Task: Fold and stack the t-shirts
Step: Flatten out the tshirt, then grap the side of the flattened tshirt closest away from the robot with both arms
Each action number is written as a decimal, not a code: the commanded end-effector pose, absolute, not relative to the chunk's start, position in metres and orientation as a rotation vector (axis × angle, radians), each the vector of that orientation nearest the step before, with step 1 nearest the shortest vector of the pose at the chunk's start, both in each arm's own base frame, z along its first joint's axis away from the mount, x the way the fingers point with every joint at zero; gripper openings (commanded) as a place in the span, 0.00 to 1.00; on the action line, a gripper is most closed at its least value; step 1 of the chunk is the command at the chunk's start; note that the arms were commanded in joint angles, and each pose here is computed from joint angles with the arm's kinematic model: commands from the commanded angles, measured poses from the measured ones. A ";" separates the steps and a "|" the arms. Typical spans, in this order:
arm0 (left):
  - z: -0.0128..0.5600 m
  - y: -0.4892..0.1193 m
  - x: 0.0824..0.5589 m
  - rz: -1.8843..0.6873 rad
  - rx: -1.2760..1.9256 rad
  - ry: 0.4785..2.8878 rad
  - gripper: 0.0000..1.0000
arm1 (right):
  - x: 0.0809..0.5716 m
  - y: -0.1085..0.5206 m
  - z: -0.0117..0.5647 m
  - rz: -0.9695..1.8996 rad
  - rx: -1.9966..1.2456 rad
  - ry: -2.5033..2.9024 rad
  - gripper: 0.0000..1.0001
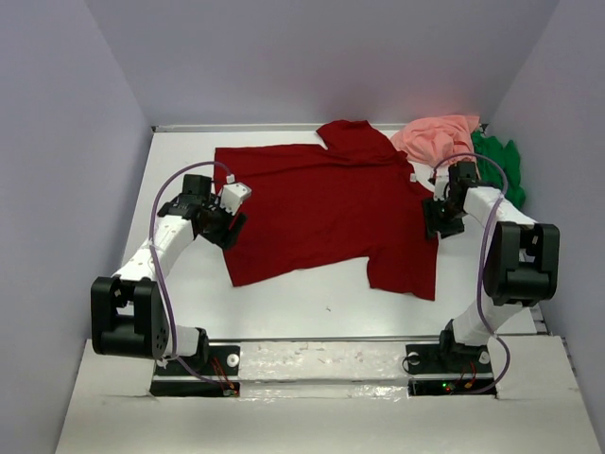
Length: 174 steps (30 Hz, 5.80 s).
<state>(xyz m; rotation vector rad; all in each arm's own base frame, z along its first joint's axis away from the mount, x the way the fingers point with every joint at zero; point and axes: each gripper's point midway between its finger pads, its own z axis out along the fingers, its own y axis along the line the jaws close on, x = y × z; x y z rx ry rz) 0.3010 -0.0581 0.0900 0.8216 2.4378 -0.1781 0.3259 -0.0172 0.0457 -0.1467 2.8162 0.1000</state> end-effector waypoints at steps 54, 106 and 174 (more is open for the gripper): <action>0.071 -0.049 0.178 -0.123 1.593 2.290 0.66 | 0.324 -0.022 0.018 0.170 -0.063 2.919 0.00; -0.002 -0.065 0.193 0.209 1.720 2.325 0.30 | 0.320 -0.025 0.013 0.151 -0.086 2.943 0.00; 0.106 -0.034 0.252 0.553 1.534 2.166 0.00 | 0.338 -0.015 0.086 0.240 -0.142 2.881 0.00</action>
